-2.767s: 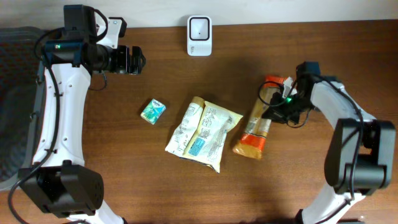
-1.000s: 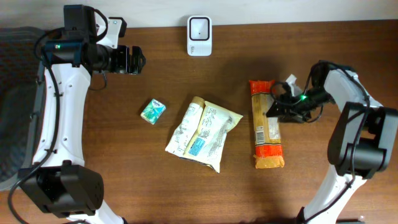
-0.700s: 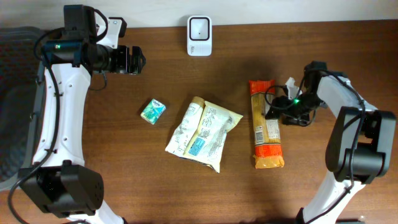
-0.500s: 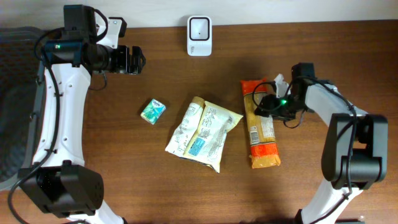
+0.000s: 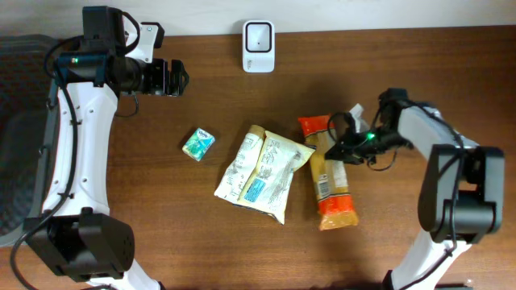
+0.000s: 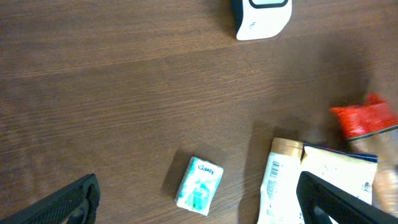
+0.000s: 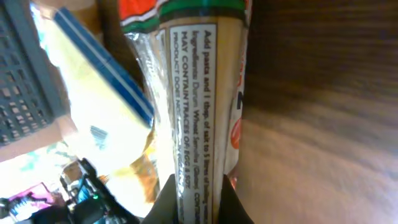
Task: Scan the item barcode
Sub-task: 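Swing the pasta pack over the scanner with the right gripper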
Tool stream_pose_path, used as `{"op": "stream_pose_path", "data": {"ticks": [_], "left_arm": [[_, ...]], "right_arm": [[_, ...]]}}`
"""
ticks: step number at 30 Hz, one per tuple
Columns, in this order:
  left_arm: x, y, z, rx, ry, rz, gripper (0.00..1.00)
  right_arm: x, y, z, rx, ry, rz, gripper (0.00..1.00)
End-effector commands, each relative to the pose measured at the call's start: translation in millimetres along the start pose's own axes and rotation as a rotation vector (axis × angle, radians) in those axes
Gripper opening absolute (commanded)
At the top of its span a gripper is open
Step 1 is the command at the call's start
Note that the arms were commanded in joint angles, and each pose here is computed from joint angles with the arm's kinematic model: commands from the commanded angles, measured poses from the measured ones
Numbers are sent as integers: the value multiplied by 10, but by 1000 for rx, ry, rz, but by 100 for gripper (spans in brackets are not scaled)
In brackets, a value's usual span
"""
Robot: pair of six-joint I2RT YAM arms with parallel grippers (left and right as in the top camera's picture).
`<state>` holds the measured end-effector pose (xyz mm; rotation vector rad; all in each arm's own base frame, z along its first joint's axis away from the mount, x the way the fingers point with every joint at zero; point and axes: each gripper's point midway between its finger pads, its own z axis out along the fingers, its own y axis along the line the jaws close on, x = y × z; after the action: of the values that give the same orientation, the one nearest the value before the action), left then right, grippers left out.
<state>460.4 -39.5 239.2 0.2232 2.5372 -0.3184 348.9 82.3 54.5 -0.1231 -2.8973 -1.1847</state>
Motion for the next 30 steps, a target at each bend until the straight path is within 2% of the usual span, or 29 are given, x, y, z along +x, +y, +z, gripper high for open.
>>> {"op": "stream_pose_path", "data": {"ticks": [1, 3, 9, 13, 15, 18, 21, 23, 25, 27, 30], "left_arm": [[-21, -2, -20, 0, -8, 18, 99], [-21, -2, -20, 0, -8, 18, 99], [-21, -2, -20, 0, -8, 18, 99], [-21, -2, -20, 0, -8, 18, 99], [-21, -2, -20, 0, -8, 18, 99], [-21, -2, -20, 0, -8, 18, 99], [-21, -2, -20, 0, -8, 18, 99], [-21, -2, -20, 0, -8, 18, 99], [-21, -2, -20, 0, -8, 18, 99], [-21, -2, -20, 0, -8, 18, 99], [-21, -2, -20, 0, -8, 18, 99]], "right_arm": [[-281, 895, -1097, -119, -279, -208, 4], [-251, 1329, -1604, -200, -393, -268, 4], [-167, 2371, -2544, -369, -633, -464, 4], [-119, 2688, -2910, -371, -776, -518, 4], [-165, 2811, -2839, -321, -803, -557, 4], [-381, 3098, -2566, -130, -872, -647, 4], [-899, 3120, -2304, 409, -1013, -692, 4], [-1167, 3102, -2081, 645, -1042, -747, 4], [-1484, 3053, -1660, 901, -1040, -822, 4], [-1665, 3057, -1364, 1066, -1055, -862, 4], [-2033, 3143, -974, 1124, -1085, -1014, 4]]}}
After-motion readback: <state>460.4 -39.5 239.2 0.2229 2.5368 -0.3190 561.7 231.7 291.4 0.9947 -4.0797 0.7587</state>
